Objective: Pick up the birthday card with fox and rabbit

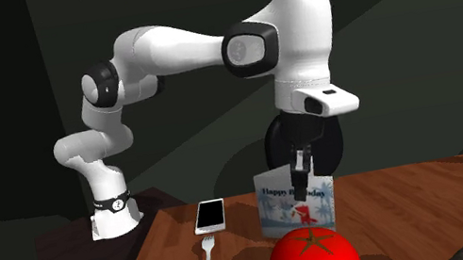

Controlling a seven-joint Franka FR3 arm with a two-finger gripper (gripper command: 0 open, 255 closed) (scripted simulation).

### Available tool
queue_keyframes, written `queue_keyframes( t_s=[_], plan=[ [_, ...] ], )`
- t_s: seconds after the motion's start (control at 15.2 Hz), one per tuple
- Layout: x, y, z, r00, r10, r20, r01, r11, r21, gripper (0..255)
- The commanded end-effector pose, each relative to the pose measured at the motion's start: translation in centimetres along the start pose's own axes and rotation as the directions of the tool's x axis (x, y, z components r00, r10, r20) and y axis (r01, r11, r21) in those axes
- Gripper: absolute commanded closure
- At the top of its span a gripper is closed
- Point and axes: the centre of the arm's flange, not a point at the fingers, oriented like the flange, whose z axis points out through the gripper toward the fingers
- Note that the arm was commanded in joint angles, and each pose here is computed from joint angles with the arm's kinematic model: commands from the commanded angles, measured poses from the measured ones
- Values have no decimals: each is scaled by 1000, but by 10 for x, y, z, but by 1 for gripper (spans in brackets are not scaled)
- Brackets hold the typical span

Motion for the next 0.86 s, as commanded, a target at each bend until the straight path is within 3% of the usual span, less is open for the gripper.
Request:
queue_keyframes(
  t_s=[0.0, 0.79],
  plan=[
    [-1, 0, -10, 1000, 0, 0, 0, 1000, 0, 255],
    [-7, -4, -64, 1000, 0, 0, 0, 1000, 0, 255]
  ],
)
